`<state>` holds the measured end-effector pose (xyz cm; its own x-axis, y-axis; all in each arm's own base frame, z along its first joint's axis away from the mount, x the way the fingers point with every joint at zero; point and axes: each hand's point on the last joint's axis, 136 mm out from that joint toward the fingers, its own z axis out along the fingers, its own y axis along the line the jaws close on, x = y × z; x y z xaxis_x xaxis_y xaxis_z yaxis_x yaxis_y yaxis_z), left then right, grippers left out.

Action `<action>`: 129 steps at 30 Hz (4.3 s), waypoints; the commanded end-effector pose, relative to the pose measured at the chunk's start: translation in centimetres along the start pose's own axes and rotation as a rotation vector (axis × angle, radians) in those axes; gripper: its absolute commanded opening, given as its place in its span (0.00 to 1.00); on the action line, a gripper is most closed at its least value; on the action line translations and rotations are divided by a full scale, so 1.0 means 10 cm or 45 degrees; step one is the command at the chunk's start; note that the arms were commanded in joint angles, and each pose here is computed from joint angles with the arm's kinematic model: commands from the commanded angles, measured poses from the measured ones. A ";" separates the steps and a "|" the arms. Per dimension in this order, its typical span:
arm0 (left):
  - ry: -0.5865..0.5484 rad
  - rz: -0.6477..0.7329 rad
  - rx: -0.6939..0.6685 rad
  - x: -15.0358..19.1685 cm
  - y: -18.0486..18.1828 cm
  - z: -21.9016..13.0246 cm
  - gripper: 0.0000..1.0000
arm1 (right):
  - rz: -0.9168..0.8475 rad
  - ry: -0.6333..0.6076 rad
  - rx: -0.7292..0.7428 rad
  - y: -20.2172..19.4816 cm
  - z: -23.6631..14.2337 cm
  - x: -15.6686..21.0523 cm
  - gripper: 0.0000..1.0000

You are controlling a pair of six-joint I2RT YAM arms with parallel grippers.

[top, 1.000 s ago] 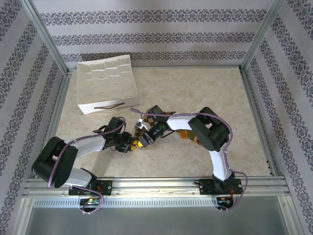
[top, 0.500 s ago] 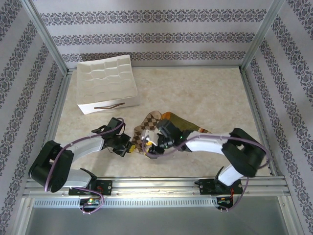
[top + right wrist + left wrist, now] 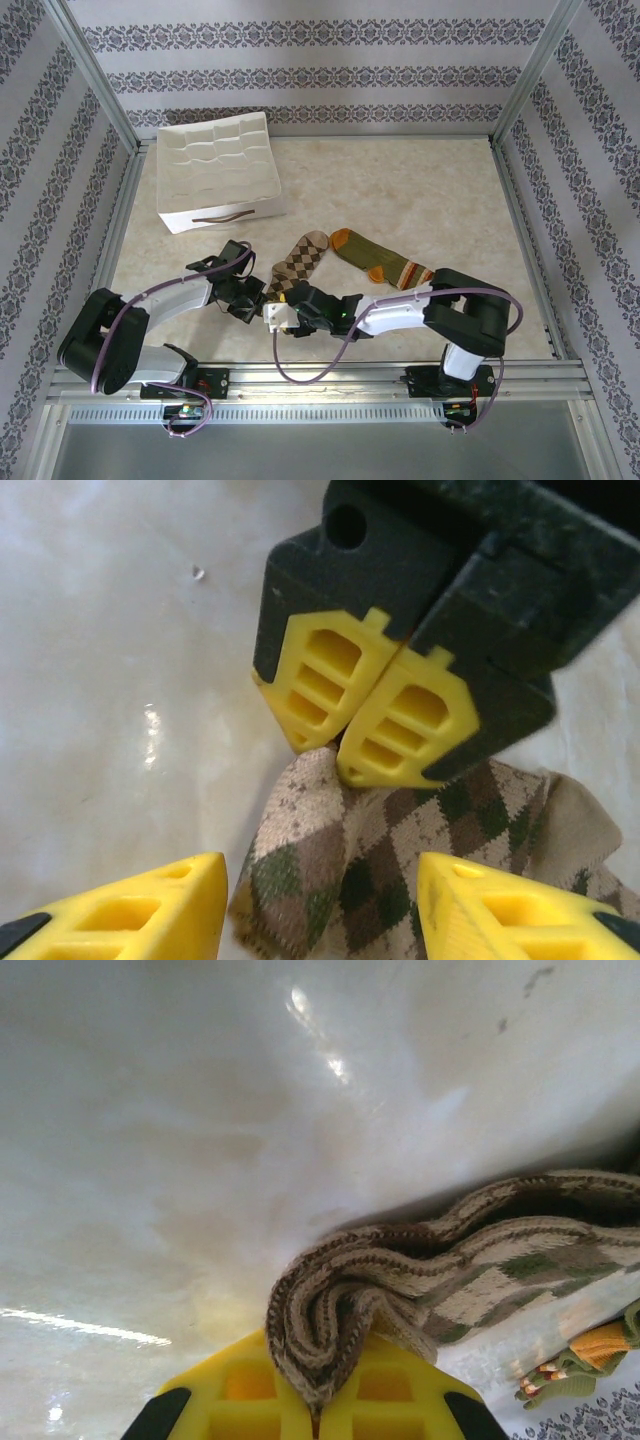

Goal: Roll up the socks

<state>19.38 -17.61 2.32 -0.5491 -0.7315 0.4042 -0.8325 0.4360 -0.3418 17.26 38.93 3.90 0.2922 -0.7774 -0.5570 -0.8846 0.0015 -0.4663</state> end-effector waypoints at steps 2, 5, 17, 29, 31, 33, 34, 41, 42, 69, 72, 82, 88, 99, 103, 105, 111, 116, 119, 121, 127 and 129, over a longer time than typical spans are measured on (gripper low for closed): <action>-0.026 -0.057 -0.128 -0.06 0.24 0.01 0.00 | -0.049 0.049 0.082 -0.10 0.09 0.00 0.42; -0.025 -0.057 -0.123 -0.06 0.24 0.01 0.00 | -0.037 0.061 0.045 -0.05 0.13 0.02 0.30; -0.031 -0.032 -0.025 -0.04 0.01 -0.13 0.10 | 0.211 0.196 -0.103 0.11 0.15 0.43 0.00; -0.106 -0.064 0.221 -0.12 -0.22 -0.47 0.59 | 0.935 0.056 -0.597 0.16 0.01 0.48 0.00; -0.071 -0.038 0.284 -0.10 -0.30 -0.43 0.58 | 1.059 0.038 -0.663 0.12 0.01 0.50 0.00; -0.047 -0.002 0.336 -0.07 -0.41 -0.41 0.57 | 1.167 0.025 -0.713 0.07 0.03 0.53 0.00; -0.042 0.023 0.352 -0.05 -0.45 -0.40 0.56 | 1.219 0.019 -0.730 0.04 0.04 0.54 0.00; -0.021 0.086 0.335 0.03 -0.52 -0.23 0.48 | 1.475 0.020 -0.819 -0.12 0.09 0.66 0.00; -0.024 0.092 0.334 0.03 -0.52 -0.21 0.47 | 1.502 0.027 -0.832 -0.13 0.10 0.68 0.00; -0.074 0.073 -0.052 -0.23 0.04 0.31 0.03 | 1.352 0.030 -0.749 -0.37 -0.03 0.60 0.22; -0.087 0.066 -0.100 -0.22 0.09 0.24 0.00 | 1.048 -0.082 -0.458 -0.53 -0.19 0.51 0.38; -0.086 0.065 -0.169 -0.20 0.03 0.19 0.00 | 0.165 -0.008 0.192 -0.59 -0.24 0.25 0.59; -0.077 0.067 -0.172 -0.20 -0.01 0.20 0.00 | 0.033 0.072 0.107 -0.37 0.03 0.21 0.53; -0.089 0.094 -0.108 -0.17 -0.16 0.04 0.04 | 0.067 0.266 0.068 -0.26 0.26 0.57 0.02; -0.108 0.069 0.015 -0.16 -0.29 -0.17 0.40 | 0.198 0.232 -0.080 -0.08 0.20 0.59 0.00; -0.113 0.043 0.085 -0.17 -0.35 -0.28 0.54 | 0.301 0.200 -0.156 0.00 0.16 0.60 0.00; -0.091 -0.048 0.237 -0.19 -0.37 -0.44 0.70 | 0.565 0.122 -0.357 0.11 0.10 0.56 0.00; -0.066 -0.031 0.319 -0.17 -0.40 -0.43 0.67 | 0.776 0.037 -0.504 0.02 0.06 0.45 0.00; -0.055 0.012 0.399 -0.14 -0.52 -0.43 0.64 | 0.943 0.010 -0.594 -0.07 0.07 0.42 0.00; -0.056 0.045 0.426 -0.13 -0.59 -0.43 0.62 | 1.067 0.013 -0.659 -0.13 0.10 0.44 0.00; -0.042 0.062 0.418 -0.12 -0.57 -0.28 0.59 | 1.397 0.049 -0.852 -0.22 0.17 0.54 0.00; -0.040 0.074 0.425 -0.12 -0.60 -0.24 0.58 | 1.458 0.070 -0.881 -0.23 0.18 0.57 0.00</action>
<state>24.32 -17.25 6.02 -0.5748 -0.7421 0.3446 -0.7446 0.2997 -0.5965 24.08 37.48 3.44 -0.5897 -0.5524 -0.5891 -0.7965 0.2771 0.5374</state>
